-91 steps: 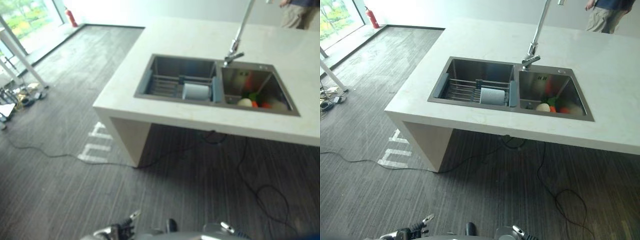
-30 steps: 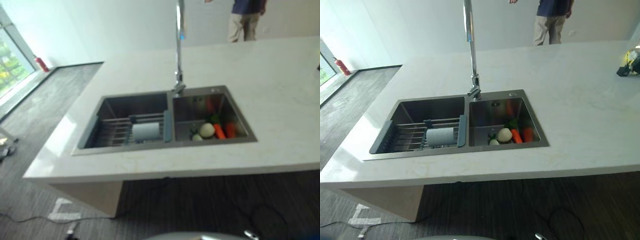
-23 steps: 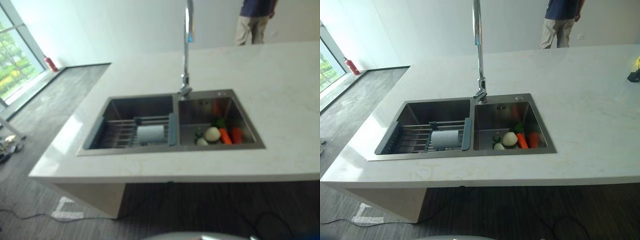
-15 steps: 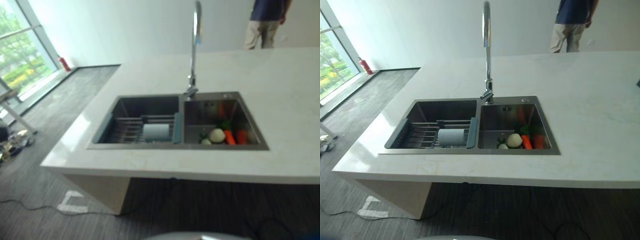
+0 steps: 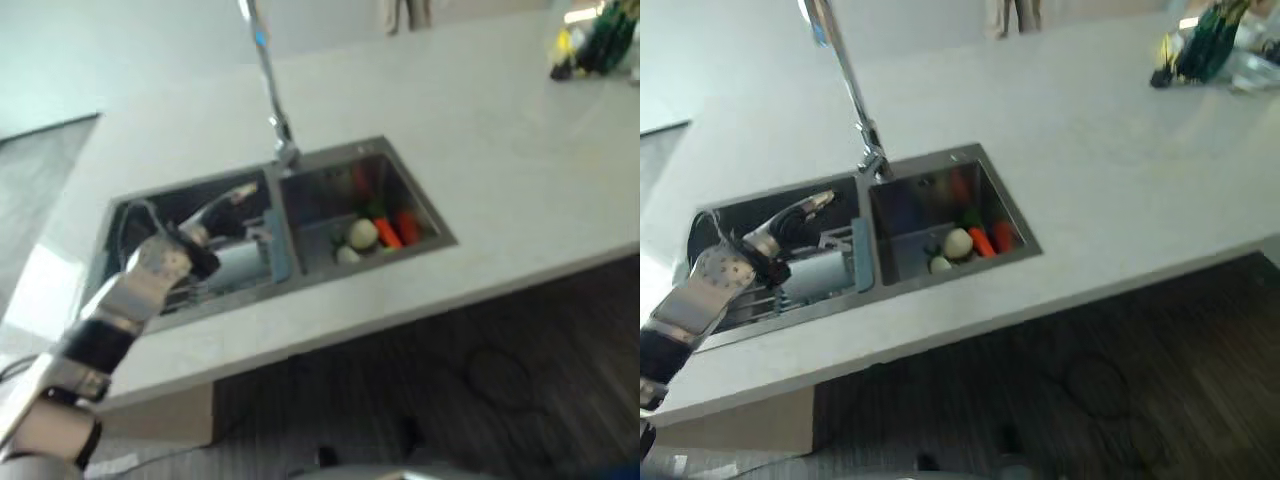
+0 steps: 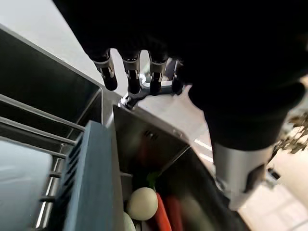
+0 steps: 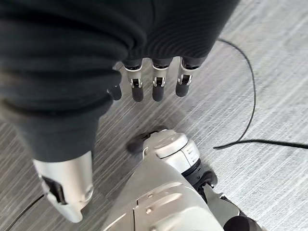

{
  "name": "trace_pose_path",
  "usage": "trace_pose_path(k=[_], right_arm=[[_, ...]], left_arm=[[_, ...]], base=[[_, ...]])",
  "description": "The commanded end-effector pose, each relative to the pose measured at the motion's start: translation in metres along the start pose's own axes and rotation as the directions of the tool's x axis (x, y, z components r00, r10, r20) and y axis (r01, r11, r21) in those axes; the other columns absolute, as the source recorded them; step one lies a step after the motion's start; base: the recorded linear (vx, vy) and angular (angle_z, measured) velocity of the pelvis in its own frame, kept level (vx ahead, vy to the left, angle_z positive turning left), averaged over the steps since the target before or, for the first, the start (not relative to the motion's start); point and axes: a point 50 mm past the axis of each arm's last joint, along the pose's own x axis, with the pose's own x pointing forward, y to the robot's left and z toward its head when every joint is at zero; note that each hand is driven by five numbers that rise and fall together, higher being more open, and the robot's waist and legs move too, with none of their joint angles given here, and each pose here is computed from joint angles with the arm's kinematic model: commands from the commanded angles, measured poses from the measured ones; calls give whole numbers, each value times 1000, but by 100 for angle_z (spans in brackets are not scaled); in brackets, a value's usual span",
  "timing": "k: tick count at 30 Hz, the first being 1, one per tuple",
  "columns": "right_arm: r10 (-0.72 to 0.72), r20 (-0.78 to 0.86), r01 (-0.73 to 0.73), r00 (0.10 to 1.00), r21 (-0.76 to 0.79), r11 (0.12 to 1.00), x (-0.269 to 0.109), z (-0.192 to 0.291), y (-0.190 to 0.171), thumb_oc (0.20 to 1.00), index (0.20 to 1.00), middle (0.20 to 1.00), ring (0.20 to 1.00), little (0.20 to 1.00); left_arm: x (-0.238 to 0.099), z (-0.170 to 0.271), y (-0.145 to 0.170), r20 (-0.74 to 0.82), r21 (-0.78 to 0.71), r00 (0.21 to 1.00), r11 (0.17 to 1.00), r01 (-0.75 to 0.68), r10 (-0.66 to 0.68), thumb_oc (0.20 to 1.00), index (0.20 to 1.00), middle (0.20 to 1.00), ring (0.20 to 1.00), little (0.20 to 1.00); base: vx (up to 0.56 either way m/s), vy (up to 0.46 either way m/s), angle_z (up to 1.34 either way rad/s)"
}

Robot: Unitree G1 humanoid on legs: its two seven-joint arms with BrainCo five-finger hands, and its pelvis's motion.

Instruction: Place the dishes in the dishwasher.

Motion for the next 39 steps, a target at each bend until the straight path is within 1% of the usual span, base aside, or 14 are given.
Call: trace_pose_path(k=[1,2,4,7,10,16,21,24,30,39], right_arm=[[38,31,-38,999,24,999,3,1,12,1000,1000,1000,1000,1000],[29,33,-30,999,23,999,3,0,11,1000,1000,1000,1000,1000],[24,33,-25,999,19,1000,2,0,9,1000,1000,1000,1000,1000],[23,44,-23,999,17,1000,1,3,5,1000,1000,1000,1000,1000],[32,59,-33,998,15,999,1,7,5,1000,1000,1000,1000,1000],[36,70,-37,997,15,999,1,8,7,1000,1000,1000,1000,1000],[41,73,-41,997,5,999,2,11,9,1000,1000,1000,1000,1000],[45,78,-46,996,6,999,2,10,12,1000,1000,1000,1000,1000],[62,101,-62,993,-7,998,5,22,20,1000,1000,1000,1000,1000],[83,127,-79,988,-36,996,6,35,28,1000,1000,1000,1000,1000]], left_arm=[[-2,-1,45,-28,73,990,988,-137,140,1000,1000,1000,1000,1000],[1,-6,37,-58,82,993,992,-94,99,1000,1000,1000,1000,1000],[3,-10,31,-75,102,995,993,-64,72,1000,1000,1000,1000,1000],[3,-15,24,-114,180,993,984,-6,27,1000,1000,1000,1000,1000],[2,-17,27,-131,223,991,975,-5,35,1000,1000,1000,1000,1000],[-5,-25,33,-175,260,984,965,17,30,1000,1000,1000,1000,1000],[-14,-35,40,-197,266,975,963,-45,100,1000,1000,1000,1000,1000],[-21,-50,45,-230,287,954,950,-125,195,1000,1000,1000,1000,1000],[-25,-65,44,-268,317,932,936,-154,244,1000,1000,1000,1000,1000],[-23,-64,52,-278,358,910,912,-200,309,1000,1000,1000,1000,1000]], base=[[-15,-22,-44],[-8,-16,-30],[6,1,-23],[2,4,-3],[-12,10,0],[-11,11,1],[-29,33,4],[-8,20,9],[-13,21,6],[-5,9,1]])
